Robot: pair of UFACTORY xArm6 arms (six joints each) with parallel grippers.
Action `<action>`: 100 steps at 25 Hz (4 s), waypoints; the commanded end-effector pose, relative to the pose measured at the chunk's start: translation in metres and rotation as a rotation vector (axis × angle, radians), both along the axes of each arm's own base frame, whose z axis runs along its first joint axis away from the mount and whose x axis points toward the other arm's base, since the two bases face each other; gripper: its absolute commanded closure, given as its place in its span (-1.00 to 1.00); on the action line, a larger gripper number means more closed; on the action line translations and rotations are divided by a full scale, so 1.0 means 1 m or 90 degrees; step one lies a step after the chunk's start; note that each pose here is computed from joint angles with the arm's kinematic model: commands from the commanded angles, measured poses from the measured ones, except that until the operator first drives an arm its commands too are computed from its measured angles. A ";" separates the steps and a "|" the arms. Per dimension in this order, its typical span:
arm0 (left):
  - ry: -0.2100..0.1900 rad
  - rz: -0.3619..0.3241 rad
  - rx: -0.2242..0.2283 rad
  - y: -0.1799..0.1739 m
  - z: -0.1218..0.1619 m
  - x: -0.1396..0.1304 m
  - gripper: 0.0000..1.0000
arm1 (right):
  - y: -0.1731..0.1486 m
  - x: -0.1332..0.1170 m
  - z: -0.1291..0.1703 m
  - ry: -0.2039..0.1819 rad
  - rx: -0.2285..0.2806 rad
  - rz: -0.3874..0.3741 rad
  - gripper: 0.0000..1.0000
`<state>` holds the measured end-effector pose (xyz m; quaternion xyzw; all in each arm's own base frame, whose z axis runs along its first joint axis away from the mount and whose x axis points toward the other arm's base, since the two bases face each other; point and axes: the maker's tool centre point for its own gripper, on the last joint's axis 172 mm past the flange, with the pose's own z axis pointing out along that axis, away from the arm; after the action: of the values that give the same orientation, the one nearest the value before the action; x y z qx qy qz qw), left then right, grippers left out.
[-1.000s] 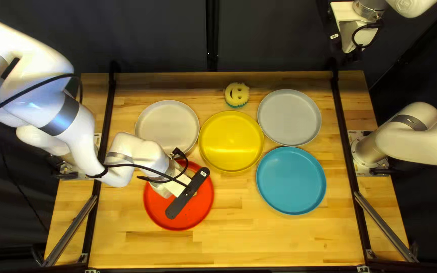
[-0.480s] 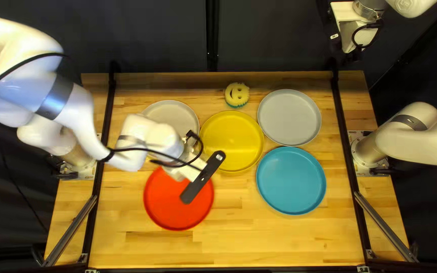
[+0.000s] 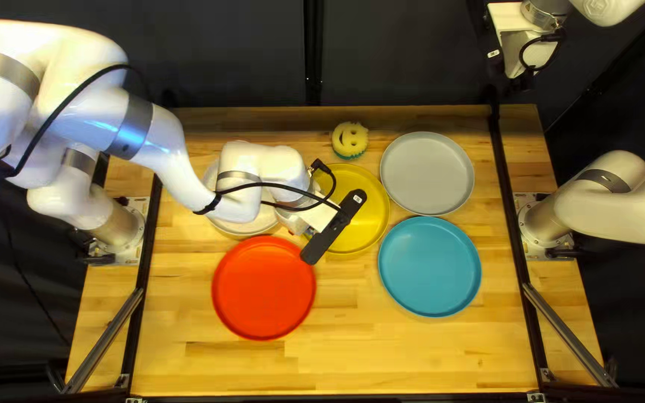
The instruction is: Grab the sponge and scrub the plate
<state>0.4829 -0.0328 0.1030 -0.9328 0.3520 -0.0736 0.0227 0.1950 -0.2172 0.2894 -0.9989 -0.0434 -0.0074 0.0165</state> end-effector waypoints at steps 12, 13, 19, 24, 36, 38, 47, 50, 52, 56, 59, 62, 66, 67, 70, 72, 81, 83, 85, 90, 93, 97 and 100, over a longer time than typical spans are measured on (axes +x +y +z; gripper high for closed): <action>0.008 -0.007 0.010 0.011 -0.034 0.013 1.00 | 0.000 0.000 0.000 0.000 0.000 0.000 -1.00; 0.008 -0.010 0.010 0.011 -0.036 0.015 1.00 | 0.000 0.000 0.000 0.000 0.000 0.000 -1.00; 0.000 -0.028 0.010 -0.003 -0.044 0.035 1.00 | 0.000 0.000 0.000 0.000 0.000 0.000 -1.00; 0.002 -0.034 0.007 0.004 -0.057 0.040 1.00 | 0.000 0.000 0.000 0.000 0.000 0.000 -1.00; -0.007 -0.047 0.008 0.023 -0.065 0.083 1.00 | 0.000 0.000 0.000 0.000 0.000 0.000 -1.00; -0.009 -0.051 0.009 0.023 -0.067 0.088 1.00 | 0.000 0.000 0.000 0.000 0.000 0.000 -1.00; -0.001 -0.049 0.012 0.016 -0.058 0.055 1.00 | 0.000 0.000 0.000 0.000 0.000 0.000 -1.00; 0.007 -0.043 0.014 0.015 -0.055 0.038 1.00 | 0.000 0.000 0.000 0.000 0.000 0.000 -1.00; 0.012 -0.037 0.013 0.015 -0.054 0.029 1.00 | 0.000 0.000 0.000 0.000 0.000 0.000 -1.00; 0.015 -0.025 0.012 0.013 -0.051 0.016 1.00 | 0.000 0.000 0.000 0.000 0.000 0.000 -1.00; 0.018 -0.019 0.007 0.018 -0.057 0.013 1.00 | 0.000 0.000 0.000 0.000 0.000 0.000 -1.00; 0.017 -0.017 0.002 0.020 -0.060 0.019 1.00 | 0.000 0.000 0.000 0.000 0.000 0.000 -1.00; 0.009 -0.020 0.000 0.023 -0.059 0.042 1.00 | 0.000 0.000 0.000 0.000 0.000 0.000 -1.00; 0.003 -0.022 0.000 0.024 -0.057 0.053 1.00 | 0.000 0.000 0.000 0.000 0.000 0.000 -1.00; -0.008 -0.027 0.000 0.029 -0.056 0.075 1.00 | 0.000 0.000 0.000 0.000 0.000 0.000 -1.00; -0.013 -0.032 -0.001 0.033 -0.057 0.088 1.00 | 0.000 0.000 0.000 0.000 0.000 0.000 -1.00; -0.010 -0.042 -0.006 0.036 -0.062 0.082 1.00 | 0.000 0.000 0.000 0.000 0.000 0.000 -1.00; -0.007 -0.036 -0.007 0.037 -0.061 0.067 1.00 | 0.000 0.000 0.000 0.000 0.000 0.000 -1.00; -0.004 -0.030 -0.009 0.038 -0.062 0.053 1.00 | 0.000 0.000 0.000 0.000 0.000 0.000 -1.00; 0.006 -0.010 -0.019 0.038 -0.068 0.018 1.00 | 0.000 0.000 0.000 0.000 0.000 0.000 -1.00; 0.009 -0.001 -0.024 0.037 -0.071 0.009 1.00 | 0.000 0.000 0.000 0.000 0.000 0.000 -1.00; 0.009 0.004 -0.027 0.037 -0.069 0.013 1.00 | 0.000 0.000 0.000 0.000 0.000 0.000 -1.00; 0.006 0.002 -0.026 0.040 -0.066 0.026 1.00 | 0.000 0.000 0.000 0.000 0.000 0.000 -1.00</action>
<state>0.4997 0.0052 0.0354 -0.9345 0.3480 -0.0753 0.0016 0.1950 -0.2172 0.2894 -0.9989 -0.0434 -0.0074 0.0165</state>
